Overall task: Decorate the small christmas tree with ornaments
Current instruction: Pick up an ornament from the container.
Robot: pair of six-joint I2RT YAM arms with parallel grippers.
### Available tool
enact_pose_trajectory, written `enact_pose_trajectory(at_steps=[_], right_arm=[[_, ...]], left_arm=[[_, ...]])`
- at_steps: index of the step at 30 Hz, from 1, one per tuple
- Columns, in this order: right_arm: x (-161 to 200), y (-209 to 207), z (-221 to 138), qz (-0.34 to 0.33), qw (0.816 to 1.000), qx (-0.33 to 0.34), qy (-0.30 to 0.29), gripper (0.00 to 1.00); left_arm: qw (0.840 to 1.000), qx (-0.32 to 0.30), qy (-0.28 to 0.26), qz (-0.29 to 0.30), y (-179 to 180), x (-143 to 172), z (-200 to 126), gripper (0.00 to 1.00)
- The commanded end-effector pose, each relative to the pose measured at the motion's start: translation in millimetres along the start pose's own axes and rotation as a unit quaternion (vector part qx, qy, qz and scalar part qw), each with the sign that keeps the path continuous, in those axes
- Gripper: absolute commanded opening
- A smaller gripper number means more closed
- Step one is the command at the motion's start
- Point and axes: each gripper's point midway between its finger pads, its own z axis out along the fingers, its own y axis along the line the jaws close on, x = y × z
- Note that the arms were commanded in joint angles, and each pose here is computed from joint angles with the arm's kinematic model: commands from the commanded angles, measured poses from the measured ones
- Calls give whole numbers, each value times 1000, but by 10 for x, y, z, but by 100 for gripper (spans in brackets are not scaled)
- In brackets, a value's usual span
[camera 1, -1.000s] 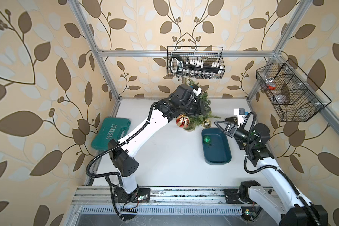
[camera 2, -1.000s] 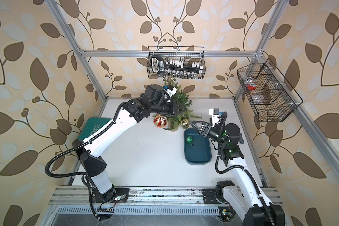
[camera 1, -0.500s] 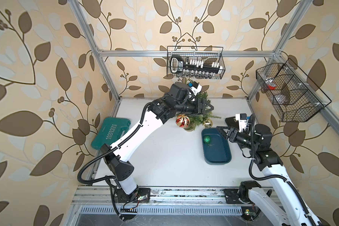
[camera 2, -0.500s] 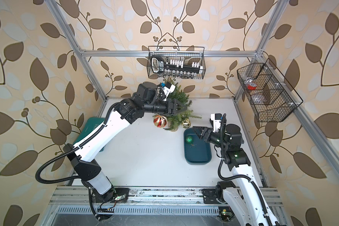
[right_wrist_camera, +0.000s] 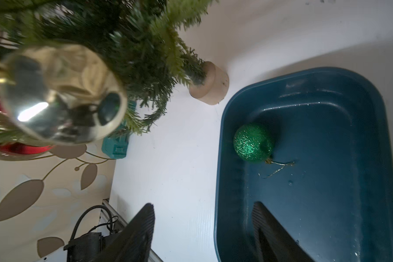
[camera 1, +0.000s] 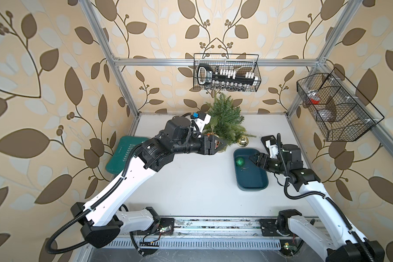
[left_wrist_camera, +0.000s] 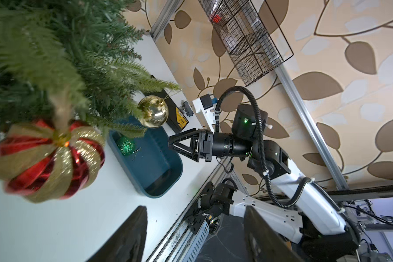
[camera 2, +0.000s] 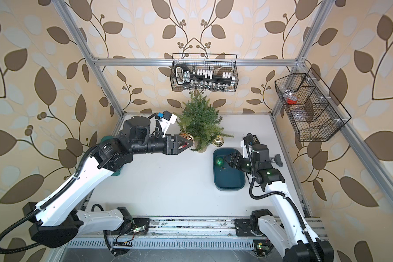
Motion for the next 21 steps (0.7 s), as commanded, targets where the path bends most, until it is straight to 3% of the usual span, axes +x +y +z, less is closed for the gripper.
enact_pose_trajectory(at_steps=[1,12,21], right_arm=[[-15,-58,112,-17,999,34,8,68],[-39,-389,585,8,997,74,31,69],[24,-508,896,11,995,84,57,70]], left_arm=[[998,-51,-19,9,247,151,-167,70],[984,-167,-37,-59,1024,815,-522,76],[978,-188,-29,-81,1199,946,-468,76]])
